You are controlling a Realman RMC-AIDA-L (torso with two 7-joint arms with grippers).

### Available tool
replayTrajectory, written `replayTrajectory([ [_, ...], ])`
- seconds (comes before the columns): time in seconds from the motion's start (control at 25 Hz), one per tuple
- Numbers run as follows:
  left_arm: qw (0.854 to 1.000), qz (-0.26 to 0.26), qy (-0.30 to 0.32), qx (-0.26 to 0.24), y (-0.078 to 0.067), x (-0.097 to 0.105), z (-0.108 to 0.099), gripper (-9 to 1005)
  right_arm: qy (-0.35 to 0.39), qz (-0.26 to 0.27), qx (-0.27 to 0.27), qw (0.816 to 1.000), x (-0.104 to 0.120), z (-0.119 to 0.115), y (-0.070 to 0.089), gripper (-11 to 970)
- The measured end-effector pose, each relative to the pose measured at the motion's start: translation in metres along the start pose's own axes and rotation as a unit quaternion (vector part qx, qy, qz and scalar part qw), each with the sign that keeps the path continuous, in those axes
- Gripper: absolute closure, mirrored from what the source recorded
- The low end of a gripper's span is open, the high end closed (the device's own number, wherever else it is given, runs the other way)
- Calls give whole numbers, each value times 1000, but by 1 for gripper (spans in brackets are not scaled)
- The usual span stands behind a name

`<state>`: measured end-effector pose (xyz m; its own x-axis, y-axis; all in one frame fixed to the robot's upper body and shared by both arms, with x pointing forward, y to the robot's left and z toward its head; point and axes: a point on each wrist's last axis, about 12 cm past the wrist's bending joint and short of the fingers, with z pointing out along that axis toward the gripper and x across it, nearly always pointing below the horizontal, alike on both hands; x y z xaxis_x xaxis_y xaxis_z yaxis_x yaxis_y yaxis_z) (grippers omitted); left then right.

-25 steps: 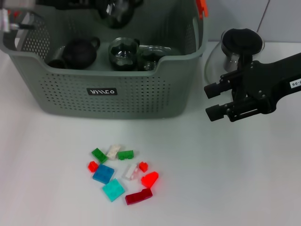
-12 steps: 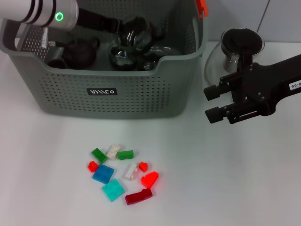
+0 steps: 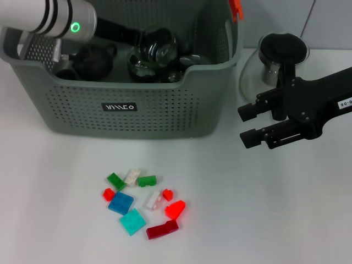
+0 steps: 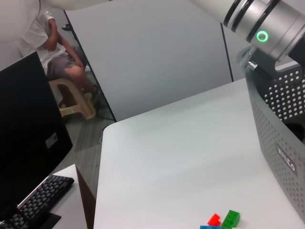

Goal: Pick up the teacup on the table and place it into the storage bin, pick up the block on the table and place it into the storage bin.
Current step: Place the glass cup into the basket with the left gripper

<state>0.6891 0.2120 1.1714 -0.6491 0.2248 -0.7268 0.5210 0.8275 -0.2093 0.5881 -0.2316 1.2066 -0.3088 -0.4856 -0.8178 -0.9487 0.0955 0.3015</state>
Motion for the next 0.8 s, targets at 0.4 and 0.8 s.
replayTrajectory([
  [0.4, 1000, 12, 11, -6, -4, 4, 5, 856, 1, 0, -2, 1000, 0, 0, 0, 285],
  [0.8, 1000, 13, 7, -4, -5, 0, 1, 528, 0, 0, -3, 1000, 0, 0, 1, 285],
])
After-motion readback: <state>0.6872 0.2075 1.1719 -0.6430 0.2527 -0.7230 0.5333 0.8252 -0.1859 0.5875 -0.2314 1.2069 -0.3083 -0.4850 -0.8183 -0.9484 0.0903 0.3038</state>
